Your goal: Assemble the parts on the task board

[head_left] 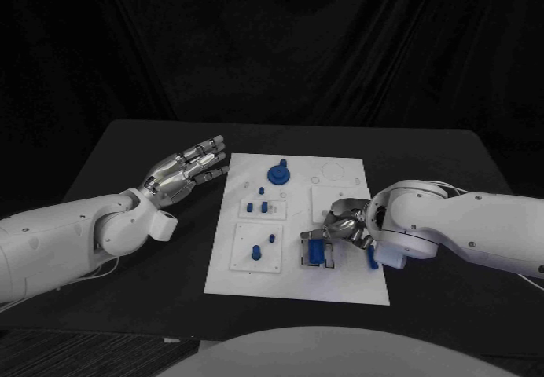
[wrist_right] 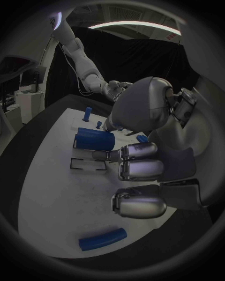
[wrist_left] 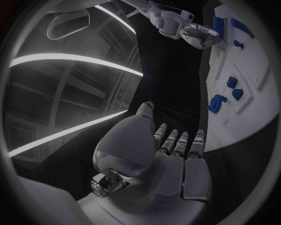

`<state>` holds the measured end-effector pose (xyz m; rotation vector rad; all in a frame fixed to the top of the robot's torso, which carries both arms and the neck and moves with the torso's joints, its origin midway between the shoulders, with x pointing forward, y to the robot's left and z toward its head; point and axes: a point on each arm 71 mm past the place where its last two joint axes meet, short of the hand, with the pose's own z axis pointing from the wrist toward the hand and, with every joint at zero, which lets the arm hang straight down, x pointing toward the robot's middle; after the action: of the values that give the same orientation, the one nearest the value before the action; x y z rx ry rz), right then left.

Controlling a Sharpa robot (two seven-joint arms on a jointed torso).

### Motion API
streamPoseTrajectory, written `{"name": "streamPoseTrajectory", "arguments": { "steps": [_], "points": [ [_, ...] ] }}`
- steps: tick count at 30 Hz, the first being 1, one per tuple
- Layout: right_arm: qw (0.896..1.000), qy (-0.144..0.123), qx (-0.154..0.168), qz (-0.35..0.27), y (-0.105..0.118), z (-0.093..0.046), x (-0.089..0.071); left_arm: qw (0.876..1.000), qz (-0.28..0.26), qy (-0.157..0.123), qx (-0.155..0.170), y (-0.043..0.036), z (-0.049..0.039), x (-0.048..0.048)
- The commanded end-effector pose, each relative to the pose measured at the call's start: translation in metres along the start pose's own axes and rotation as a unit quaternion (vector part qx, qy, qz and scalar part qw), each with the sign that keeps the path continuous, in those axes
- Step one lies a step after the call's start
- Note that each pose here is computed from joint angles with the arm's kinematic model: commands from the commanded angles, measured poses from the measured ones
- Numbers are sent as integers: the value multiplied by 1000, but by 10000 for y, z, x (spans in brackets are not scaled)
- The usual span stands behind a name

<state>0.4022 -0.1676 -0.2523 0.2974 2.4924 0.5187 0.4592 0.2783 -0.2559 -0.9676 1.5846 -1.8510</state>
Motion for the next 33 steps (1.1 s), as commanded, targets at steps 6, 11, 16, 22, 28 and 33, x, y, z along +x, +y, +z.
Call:
{"name": "streamPoseTrajectory", "arguments": {
  "steps": [6, 11, 16, 22, 28, 33],
  "points": [
    [1000, 11, 10, -8, -24, 6, 35, 1000, -7, 5, 4, 4, 7, 15],
    [1000, 10, 9, -8, -21, 3, 37, 1000, -7, 5, 3, 7, 8, 13],
    [1000, 5, 7, -4, -23, -6, 34, 1000, -7, 5, 2, 9, 7, 9],
    [1000, -10, -3, 25, -60, -68, 9, 1000, -8, 5, 1, 12, 5, 5],
    [994, -48, -53, 85, -33, -276, -271, 1000, -7, 3, 1, 13, 0, -4],
    [984, -63, -78, 144, -29, -430, -513, 1000, -6, 3, 1, 14, 2, -4]
  ]
}}
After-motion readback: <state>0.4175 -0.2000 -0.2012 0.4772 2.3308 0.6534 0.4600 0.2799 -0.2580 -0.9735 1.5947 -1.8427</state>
